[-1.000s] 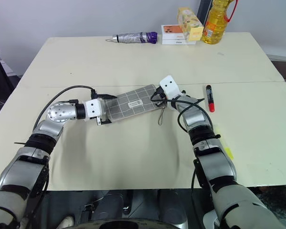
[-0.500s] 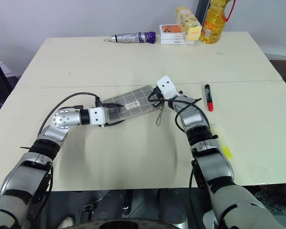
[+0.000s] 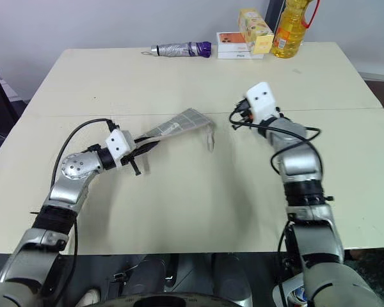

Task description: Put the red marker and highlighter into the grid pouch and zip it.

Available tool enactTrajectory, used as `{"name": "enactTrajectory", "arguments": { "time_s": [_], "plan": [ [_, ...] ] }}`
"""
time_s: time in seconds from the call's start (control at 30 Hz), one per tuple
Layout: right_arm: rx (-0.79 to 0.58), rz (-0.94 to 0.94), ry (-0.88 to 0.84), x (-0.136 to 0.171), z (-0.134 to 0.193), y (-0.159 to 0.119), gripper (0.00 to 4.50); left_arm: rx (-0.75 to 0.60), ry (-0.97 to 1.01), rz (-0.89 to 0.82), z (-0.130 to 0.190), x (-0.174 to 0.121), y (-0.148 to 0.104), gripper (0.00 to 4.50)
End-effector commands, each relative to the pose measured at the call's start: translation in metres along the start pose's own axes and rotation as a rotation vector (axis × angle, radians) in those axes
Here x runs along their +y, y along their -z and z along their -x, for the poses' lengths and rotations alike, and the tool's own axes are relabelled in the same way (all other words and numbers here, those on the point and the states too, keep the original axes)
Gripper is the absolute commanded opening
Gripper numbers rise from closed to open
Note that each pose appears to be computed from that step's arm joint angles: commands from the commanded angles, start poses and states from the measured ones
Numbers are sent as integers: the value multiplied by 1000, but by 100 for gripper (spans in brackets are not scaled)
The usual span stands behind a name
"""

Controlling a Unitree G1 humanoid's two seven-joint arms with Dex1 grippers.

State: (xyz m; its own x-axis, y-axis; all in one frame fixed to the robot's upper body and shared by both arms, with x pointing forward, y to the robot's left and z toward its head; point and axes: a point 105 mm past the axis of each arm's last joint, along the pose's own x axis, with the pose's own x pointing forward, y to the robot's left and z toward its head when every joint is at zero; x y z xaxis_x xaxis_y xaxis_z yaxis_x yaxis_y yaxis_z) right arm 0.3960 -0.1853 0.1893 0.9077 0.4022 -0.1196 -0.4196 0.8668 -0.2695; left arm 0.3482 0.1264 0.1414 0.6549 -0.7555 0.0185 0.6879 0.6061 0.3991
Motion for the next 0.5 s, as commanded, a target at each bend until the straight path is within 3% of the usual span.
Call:
{"name": "enactTrajectory", "arguments": {
  "time_s": [0.03, 0.27, 0.5],
  "plan": [
    [-26, -30, -89, 7, 24, -18, 84, -65, -87, 117, 0, 1, -22, 0],
    [-55, -40, -149, 33, 30, -26, 447, -108, -114, 284, -12, -18, -37, 0],
    [-103, -72, -152, 43, 19, -32, 447, -92, -36, 334, -14, -34, -40, 0]
  ]
}}
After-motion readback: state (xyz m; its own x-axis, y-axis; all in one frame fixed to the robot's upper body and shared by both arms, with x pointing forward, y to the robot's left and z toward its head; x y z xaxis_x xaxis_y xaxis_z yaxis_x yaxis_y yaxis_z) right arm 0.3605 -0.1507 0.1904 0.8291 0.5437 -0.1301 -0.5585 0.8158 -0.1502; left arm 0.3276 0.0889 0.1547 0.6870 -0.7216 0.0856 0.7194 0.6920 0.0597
